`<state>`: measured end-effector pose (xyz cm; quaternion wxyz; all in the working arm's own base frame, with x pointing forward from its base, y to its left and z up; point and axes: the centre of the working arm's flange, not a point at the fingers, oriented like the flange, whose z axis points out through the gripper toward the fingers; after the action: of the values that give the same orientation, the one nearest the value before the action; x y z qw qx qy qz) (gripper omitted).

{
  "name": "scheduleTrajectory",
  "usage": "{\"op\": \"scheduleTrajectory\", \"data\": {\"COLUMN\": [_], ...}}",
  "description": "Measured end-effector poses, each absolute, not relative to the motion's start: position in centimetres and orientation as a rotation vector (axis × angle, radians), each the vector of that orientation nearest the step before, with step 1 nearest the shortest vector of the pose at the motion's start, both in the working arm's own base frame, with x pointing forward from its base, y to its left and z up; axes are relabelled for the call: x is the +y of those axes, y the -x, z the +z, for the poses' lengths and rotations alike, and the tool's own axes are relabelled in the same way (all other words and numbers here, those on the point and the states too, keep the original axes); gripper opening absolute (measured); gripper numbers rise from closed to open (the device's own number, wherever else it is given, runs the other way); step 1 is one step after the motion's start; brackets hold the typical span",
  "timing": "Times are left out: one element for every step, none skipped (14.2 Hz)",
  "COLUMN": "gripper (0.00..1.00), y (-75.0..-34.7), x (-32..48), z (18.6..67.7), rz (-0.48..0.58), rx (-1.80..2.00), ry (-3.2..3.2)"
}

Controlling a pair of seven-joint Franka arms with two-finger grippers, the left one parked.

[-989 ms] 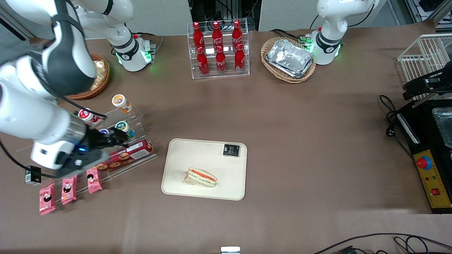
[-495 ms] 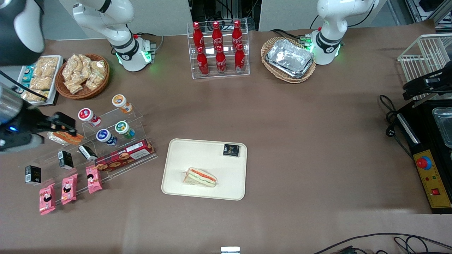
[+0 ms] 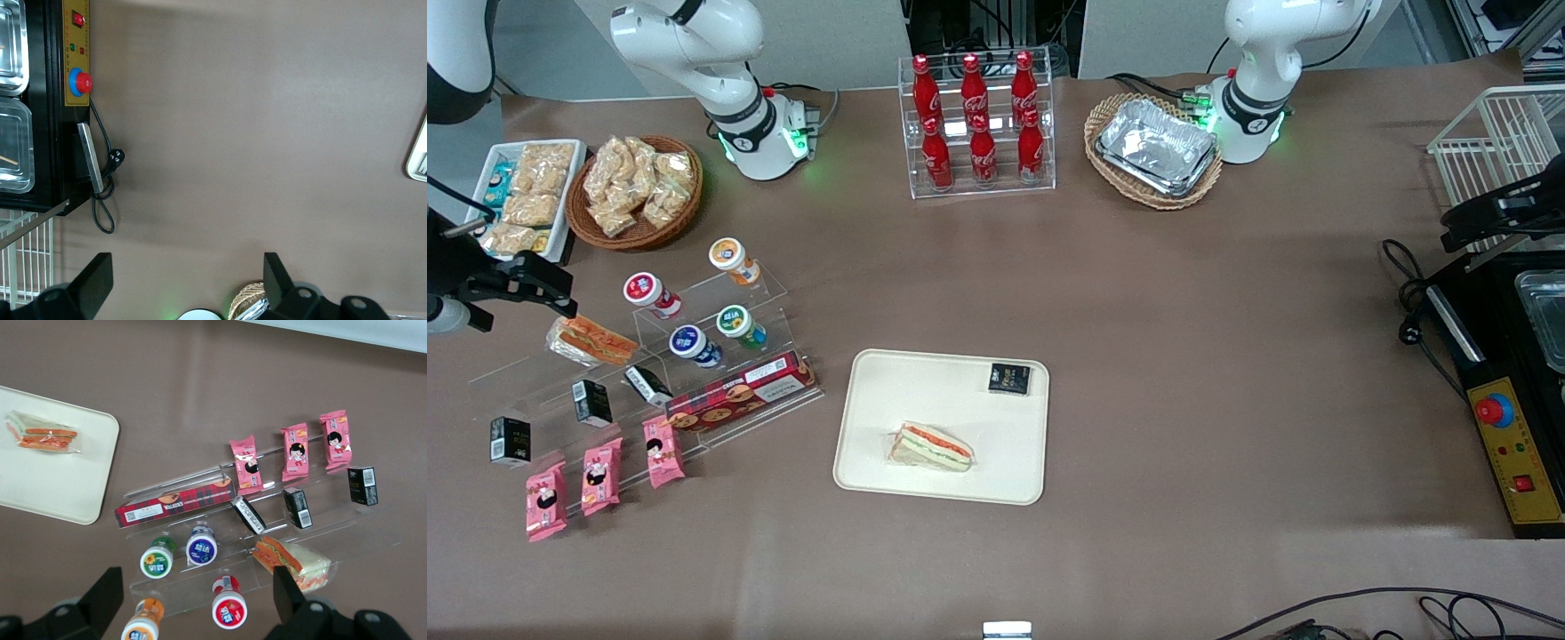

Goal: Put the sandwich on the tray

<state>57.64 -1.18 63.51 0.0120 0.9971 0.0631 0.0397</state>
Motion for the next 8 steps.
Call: {"op": "scheduleTrajectory", "data": {"gripper": [1.00,1.00,1.00,1.00,1.00,1.00,1.00,1.00], "y": [-57.4,-57.2,-57.0,-56.8,-56.7,-56.5,-56.5,-56.5], "x": [-1.8,-2.2,-2.4,-2.4,-2.3,-2.1,-1.9,-1.8], "z": [62.9,62.4,61.9,61.6,61.6,61.6,61.7,61.8], "rz": [0.130,0.137,0.135,0.130,0.127,0.128,0.131,0.132], "rx": [0.191,0.191,0.190,0.191,0.194,0.199,0.203,0.205], "ry": [-3.108,-3.107,-3.108,-3.109,-3.110,-3.110,-3.110,-3.110]}}
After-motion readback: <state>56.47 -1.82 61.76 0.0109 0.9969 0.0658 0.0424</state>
